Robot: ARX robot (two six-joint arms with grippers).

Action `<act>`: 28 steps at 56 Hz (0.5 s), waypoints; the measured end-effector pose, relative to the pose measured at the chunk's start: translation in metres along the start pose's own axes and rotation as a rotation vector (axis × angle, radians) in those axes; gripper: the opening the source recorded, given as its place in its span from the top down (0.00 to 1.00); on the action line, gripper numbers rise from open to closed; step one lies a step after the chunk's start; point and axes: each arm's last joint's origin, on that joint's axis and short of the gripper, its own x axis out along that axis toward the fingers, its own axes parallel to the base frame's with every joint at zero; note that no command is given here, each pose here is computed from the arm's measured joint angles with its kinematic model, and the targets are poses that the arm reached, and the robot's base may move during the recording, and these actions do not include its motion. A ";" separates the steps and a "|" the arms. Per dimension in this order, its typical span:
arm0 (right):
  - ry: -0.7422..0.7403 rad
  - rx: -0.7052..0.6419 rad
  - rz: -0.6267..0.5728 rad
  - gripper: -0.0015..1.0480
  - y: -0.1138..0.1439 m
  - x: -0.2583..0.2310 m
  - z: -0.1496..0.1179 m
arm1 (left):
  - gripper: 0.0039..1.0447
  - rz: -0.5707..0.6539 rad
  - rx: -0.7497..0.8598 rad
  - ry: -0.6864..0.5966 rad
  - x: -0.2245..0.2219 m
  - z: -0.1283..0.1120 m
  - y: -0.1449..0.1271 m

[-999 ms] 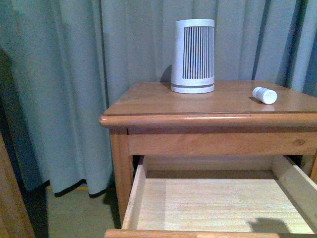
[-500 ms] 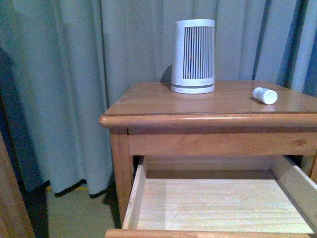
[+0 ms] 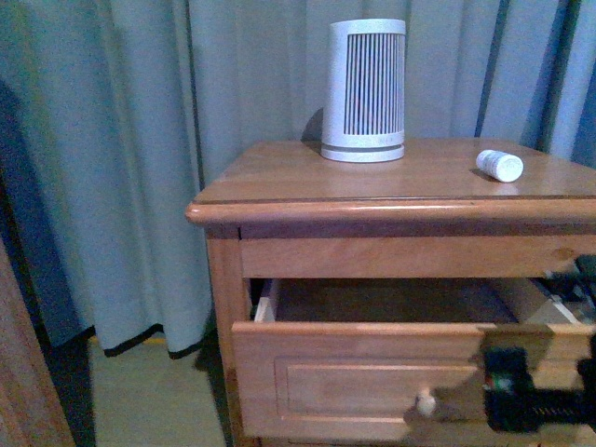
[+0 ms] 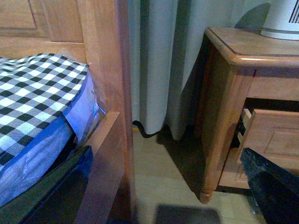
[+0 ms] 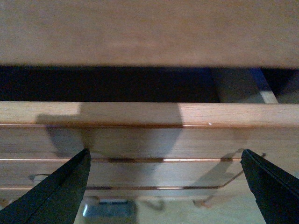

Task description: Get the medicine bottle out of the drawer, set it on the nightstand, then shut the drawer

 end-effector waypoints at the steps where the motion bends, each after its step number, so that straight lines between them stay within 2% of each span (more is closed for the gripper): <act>1: -0.002 -0.002 0.000 0.07 0.001 0.003 0.001 | 0.06 0.000 0.000 0.000 0.000 0.000 0.000; 8: 0.022 -0.007 -0.003 0.07 0.004 0.019 -0.002 | 0.06 0.000 0.000 0.000 0.000 0.000 0.000; 16: 0.041 0.009 0.003 0.07 0.004 0.017 0.000 | 0.06 0.000 0.000 0.000 0.000 0.000 0.000; 28: 0.087 0.049 0.011 0.07 -0.009 -0.038 0.014 | 0.06 0.000 0.000 0.000 0.000 0.000 0.000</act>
